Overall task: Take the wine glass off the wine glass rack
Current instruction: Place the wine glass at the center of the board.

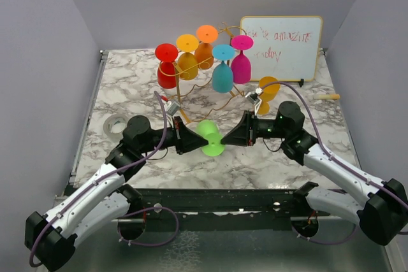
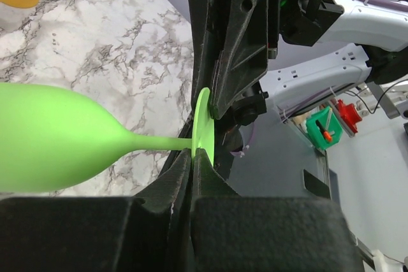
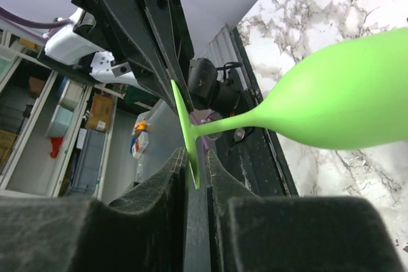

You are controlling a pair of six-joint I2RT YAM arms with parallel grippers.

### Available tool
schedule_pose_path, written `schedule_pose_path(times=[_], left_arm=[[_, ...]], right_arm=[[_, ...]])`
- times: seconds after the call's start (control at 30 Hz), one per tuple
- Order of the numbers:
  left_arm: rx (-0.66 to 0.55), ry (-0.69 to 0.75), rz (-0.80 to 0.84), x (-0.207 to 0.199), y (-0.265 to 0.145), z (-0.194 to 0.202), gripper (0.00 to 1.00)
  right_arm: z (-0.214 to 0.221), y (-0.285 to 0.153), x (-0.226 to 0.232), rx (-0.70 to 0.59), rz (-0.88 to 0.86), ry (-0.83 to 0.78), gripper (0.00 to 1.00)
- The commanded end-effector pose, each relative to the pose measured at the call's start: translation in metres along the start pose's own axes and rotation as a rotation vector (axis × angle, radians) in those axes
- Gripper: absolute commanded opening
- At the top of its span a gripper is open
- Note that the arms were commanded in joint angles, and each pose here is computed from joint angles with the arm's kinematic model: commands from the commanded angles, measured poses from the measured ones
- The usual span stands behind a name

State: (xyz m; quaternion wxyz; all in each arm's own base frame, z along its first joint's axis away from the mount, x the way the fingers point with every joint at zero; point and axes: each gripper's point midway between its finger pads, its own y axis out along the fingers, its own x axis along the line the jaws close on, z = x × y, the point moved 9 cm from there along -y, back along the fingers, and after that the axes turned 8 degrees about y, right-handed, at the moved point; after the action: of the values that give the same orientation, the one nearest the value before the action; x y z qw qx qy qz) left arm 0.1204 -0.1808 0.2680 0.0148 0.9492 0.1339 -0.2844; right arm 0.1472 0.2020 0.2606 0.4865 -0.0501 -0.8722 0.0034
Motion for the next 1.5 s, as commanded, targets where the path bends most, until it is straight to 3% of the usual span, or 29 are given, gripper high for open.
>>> schedule_pose_path(times=[0.0,0.17,0.33,0.47,0.57,0.67,0.73,0.83,1.0,1.2,1.47], left_arm=[[-0.044,0.032,0.022,-0.007,-0.004,-0.004,0.00],[-0.062,0.006,0.050,-0.005,-0.001,-0.001,0.00],[-0.045,-0.051,0.040,0.004,0.006,0.006,0.00],[-0.060,-0.039,0.022,0.007,0.008,0.006,0.00],[-0.058,-0.040,0.001,0.010,0.007,0.009,0.12],[-0.057,-0.047,-0.006,0.010,0.008,0.008,0.40],[-0.046,-0.037,0.004,0.009,0.008,0.006,0.53],[0.010,-0.021,-0.047,0.012,0.008,0.005,0.65],[0.085,0.008,-0.047,0.010,0.004,0.007,0.66],[0.016,0.017,-0.046,0.008,0.005,0.001,0.54],[0.057,0.018,-0.023,0.012,0.011,0.002,0.53]], right_arm=[[0.008,-0.005,0.008,0.040,-0.034,-0.020,0.18],[0.009,-0.006,0.010,0.049,-0.058,-0.030,0.23],[0.001,0.002,0.006,0.021,-0.042,-0.007,0.02],[-0.004,0.002,0.009,-0.001,-0.039,-0.062,0.01],[-0.006,-0.002,0.014,-0.026,-0.020,-0.129,0.01],[-0.009,-0.001,0.013,-0.025,-0.005,-0.139,0.01],[-0.010,0.001,0.013,0.008,-0.019,-0.143,0.01],[-0.015,0.004,0.014,-0.013,-0.019,-0.120,0.01],[-0.018,0.008,0.010,-0.045,-0.030,-0.121,0.01],[-0.022,0.014,0.006,0.010,-0.039,-0.126,0.01],[-0.028,0.013,0.009,-0.057,0.000,-0.171,0.01]])
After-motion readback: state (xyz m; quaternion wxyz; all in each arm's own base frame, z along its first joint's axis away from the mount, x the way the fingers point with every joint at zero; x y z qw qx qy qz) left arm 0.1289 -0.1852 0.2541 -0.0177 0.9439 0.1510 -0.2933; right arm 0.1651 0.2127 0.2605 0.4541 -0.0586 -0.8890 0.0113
